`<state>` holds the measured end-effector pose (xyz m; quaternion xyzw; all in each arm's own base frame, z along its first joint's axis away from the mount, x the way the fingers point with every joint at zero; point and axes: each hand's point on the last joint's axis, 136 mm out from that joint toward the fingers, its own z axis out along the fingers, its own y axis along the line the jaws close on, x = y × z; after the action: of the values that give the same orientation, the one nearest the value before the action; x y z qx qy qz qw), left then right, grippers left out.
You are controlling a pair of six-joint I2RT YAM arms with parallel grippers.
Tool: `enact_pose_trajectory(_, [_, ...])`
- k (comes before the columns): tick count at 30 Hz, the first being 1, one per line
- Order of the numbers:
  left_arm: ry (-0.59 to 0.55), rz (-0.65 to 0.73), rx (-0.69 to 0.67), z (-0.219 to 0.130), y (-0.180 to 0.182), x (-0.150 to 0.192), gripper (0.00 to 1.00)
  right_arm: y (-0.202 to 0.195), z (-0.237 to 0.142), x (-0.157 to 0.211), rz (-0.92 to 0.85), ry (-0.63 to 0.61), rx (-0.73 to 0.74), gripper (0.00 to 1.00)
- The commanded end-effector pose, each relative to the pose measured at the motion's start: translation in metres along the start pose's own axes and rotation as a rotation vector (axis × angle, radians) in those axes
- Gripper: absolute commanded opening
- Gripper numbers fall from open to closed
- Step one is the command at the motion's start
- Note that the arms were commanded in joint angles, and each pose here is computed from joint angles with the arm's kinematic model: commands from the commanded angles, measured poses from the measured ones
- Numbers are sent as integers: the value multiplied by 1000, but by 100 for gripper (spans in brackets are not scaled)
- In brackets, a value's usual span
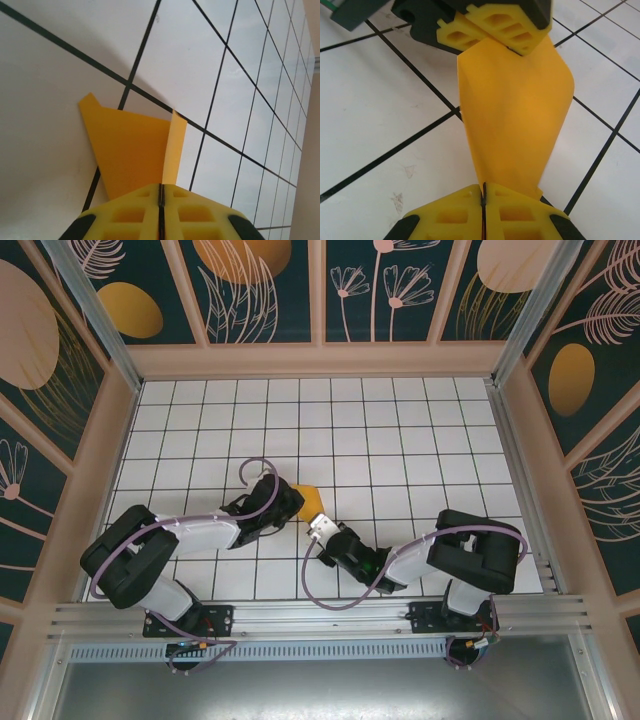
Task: Fold a paper plane with a square sheet of paper (pick it up from the middle)
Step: Fold the wing for the fifth time at the center of the table.
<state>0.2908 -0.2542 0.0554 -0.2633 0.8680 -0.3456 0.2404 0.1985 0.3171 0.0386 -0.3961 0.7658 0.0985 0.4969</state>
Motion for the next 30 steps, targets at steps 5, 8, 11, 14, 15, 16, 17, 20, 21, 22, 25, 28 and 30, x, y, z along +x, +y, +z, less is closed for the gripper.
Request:
enact_pose_trajectory(5, [-6,12,-27,2,1,-3,5,-8,-2,4,10,22,38,12])
enact_pose_trajectory(8, [1,12,-25,3,1,-2,5,-9,0,3,3,21,50,13])
enact_pose_trajectory(11, [2,10,-22,3,1,-2,5,-9,2,3,-7,24,57,12])
enact_pose_trajectory(14, [2,8,-19,2,0,-2,5,-9,4,4,-11,32,60,10])
enact_pose_trajectory(15, [3,8,-21,2,1,-2,5,-8,4,5,-13,36,60,9])
enact_pose_trajectory(16, [1,7,-20,1,1,-2,5,-9,5,5,-11,36,62,8])
enact_pose_trajectory(17, [1,8,-20,1,1,-2,5,-8,5,5,-11,37,59,6])
enact_pose_trajectory(20, [-1,8,-20,0,1,-2,6,-9,8,7,-11,53,76,5])
enact_pose_trajectory(21, [-3,6,-21,-1,2,-3,6,-9,8,8,-12,54,75,5])
enact_pose_trajectory(22, [-3,6,-22,-1,3,-2,6,-9,8,7,-8,51,73,5])
enact_pose_trajectory(25, [-4,7,-23,-1,3,-3,7,-10,7,6,5,51,81,1])
enact_pose_trajectory(28, [-21,-1,-29,-6,5,-5,19,-11,6,5,33,51,75,0])
enact_pose_trajectory(30, [-43,-10,-34,-12,9,-9,26,-8,7,4,72,60,38,0])
